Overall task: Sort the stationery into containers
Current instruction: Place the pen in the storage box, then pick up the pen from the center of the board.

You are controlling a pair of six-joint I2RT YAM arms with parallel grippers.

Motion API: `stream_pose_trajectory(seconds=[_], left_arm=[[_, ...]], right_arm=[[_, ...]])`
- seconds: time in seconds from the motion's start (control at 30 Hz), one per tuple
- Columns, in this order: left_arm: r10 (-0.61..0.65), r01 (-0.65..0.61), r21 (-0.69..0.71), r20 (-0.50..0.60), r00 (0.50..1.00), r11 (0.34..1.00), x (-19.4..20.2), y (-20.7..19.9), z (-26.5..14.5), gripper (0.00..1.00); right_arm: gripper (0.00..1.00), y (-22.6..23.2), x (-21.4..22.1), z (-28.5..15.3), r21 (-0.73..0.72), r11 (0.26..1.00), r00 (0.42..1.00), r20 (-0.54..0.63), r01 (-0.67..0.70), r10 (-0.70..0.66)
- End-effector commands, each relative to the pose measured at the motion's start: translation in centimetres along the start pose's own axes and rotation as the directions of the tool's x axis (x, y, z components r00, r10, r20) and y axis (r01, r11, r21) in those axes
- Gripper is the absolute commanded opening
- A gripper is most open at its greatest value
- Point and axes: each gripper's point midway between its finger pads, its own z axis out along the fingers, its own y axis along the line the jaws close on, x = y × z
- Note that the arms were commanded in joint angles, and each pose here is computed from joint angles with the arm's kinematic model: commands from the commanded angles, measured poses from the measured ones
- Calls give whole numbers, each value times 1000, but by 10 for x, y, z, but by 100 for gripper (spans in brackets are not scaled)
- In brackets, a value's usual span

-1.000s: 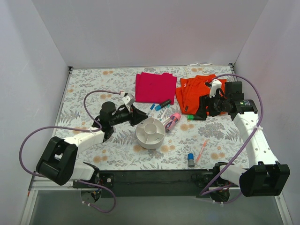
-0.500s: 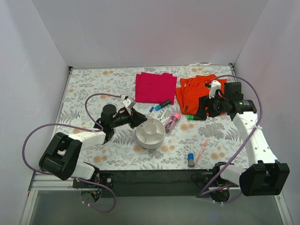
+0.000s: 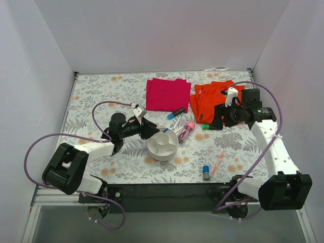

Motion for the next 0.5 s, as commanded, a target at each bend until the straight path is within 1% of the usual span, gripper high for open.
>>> stream_pose_trajectory(seconds=[0.0,0.07,0.13,0.17,0.2,0.23,0.27,0.3,0.33,0.37,0.4,0.43,0.47], left_arm=[[31,-31,10,5,1000,999,-4,-5,-3,36],[35,-35,1,23,999,999,-15,-6,-4,39],[36,-34,-59,36,999,998,-38,2,-3,41],[49,-44,-99,49,998,994,-51,8,-4,41],[76,-61,-173,82,994,983,-72,17,-11,45],[64,-50,-217,54,996,975,-73,23,-16,46],[93,-69,-262,83,992,963,-99,29,-20,48],[97,-60,-314,102,990,948,-114,36,-30,56],[60,-27,-389,73,996,921,-113,49,-39,59],[76,-39,-413,73,994,910,-128,53,-45,60],[65,-36,-440,50,997,897,-129,59,-50,61],[1,-12,-487,-22,1000,873,-110,66,-58,61],[-16,-5,-517,-36,999,856,-112,70,-63,61]], right_arm=[[74,0,-2,1,-11,1000,1000,6,14,-14],[74,1,-5,1,-12,1000,1000,12,1,-1],[74,6,-12,0,-38,999,999,27,-33,34],[75,9,-15,1,-50,997,998,29,-54,56],[75,10,-19,5,-73,994,997,22,-78,80],[75,12,-26,6,-83,989,992,26,-124,127],[75,9,-31,16,-92,984,988,15,-154,156],[75,8,-36,21,-102,979,984,14,-175,178],[74,9,-45,24,-104,968,972,17,-230,233],[73,5,-48,40,-106,963,968,0,-249,251],[73,4,-53,47,-108,958,964,-5,-266,268],[72,6,-64,52,-119,956,963,6,-268,270],[69,9,-66,68,-125,948,955,-18,-294,294]])
